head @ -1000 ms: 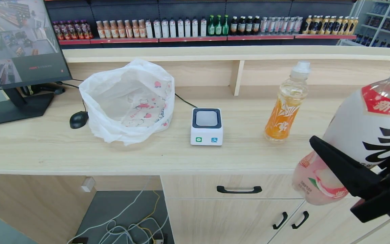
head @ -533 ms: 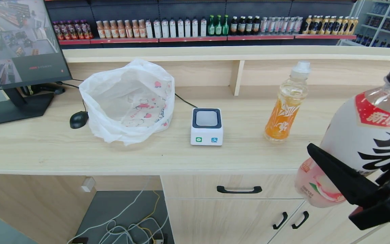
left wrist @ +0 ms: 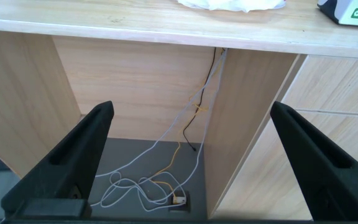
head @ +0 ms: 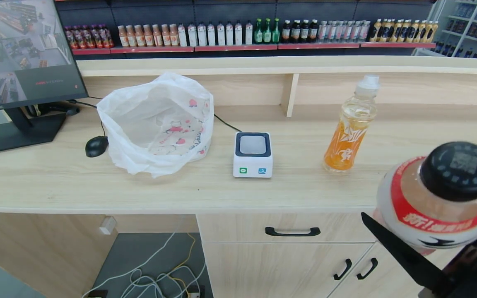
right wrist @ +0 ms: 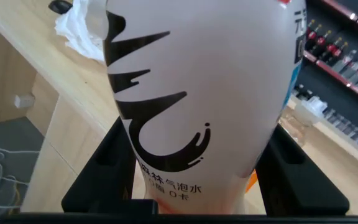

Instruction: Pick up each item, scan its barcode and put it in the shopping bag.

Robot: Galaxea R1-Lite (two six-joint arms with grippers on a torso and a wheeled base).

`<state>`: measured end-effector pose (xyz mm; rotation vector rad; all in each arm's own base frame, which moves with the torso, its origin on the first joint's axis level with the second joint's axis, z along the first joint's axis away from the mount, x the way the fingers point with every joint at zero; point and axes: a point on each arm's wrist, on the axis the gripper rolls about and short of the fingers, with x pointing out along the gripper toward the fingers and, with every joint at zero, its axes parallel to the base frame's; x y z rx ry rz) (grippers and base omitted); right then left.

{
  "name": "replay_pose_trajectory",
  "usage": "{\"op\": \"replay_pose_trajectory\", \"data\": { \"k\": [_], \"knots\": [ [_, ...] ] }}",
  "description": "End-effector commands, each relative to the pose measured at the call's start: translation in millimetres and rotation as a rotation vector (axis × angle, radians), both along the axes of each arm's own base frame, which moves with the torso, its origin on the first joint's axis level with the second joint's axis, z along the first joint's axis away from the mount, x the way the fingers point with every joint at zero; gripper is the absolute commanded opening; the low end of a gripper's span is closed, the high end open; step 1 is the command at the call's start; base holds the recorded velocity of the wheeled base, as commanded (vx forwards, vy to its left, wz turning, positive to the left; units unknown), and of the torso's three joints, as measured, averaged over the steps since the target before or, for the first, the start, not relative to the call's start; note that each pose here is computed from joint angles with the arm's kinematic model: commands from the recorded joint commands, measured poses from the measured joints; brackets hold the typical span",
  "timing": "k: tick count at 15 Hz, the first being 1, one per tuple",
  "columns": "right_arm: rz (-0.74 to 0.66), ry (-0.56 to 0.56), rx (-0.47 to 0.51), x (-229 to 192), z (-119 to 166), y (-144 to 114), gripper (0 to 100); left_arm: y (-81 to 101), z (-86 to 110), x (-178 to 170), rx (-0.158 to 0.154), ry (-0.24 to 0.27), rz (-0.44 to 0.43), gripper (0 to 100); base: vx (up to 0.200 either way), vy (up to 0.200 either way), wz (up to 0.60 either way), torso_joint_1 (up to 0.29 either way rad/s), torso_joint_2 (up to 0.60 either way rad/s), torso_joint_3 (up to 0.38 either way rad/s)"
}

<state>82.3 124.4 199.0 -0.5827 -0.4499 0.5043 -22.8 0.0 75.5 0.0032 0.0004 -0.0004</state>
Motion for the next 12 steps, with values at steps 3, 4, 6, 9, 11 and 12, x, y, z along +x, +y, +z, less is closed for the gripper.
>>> {"op": "replay_pose_trajectory", "data": {
  "k": [3,4,6,9,11,12],
  "knots": [
    [0.069,-0.065,-0.119,-8.5,-2.0,17.9,0,0.0,0.0,0.0,0.0,0.0,0.0,100,0.0,0.0,0.0,0.0,0.0,0.0],
    [0.112,-0.077,-0.14,-13.0,-1.3,29.1,0,0.0,0.0,0.0,0.0,0.0,0.0,100,0.0,0.0,0.0,0.0,0.0,0.0],
    [0.157,-0.099,-0.167,-17.9,-0.1,42.9,0,0.0,0.0,0.0,0.0,0.0,0.0,100,0.0,0.0,0.0,0.0,0.0,0.0],
    [0.186,-0.148,-0.206,-23.6,0.8,44.1,0,0.0,0.0,0.0,0.0,0.0,-0.001,100,0.0,0.0,0.0,0.0,0.0,0.0],
    [0.259,-0.196,-0.208,-25.3,4.7,45.5,0,0.0,0.0,0.0,0.0,0.0,0.0,100,0.0,0.0,0.0,0.0,0.0,0.0],
    [0.283,-0.205,-0.219,-25.4,3.3,47.3,0,0.0,0.0,0.0,0.0,0.0,-0.001,100,0.0,0.0,0.0,0.0,0.0,0.0]
  ]
}}
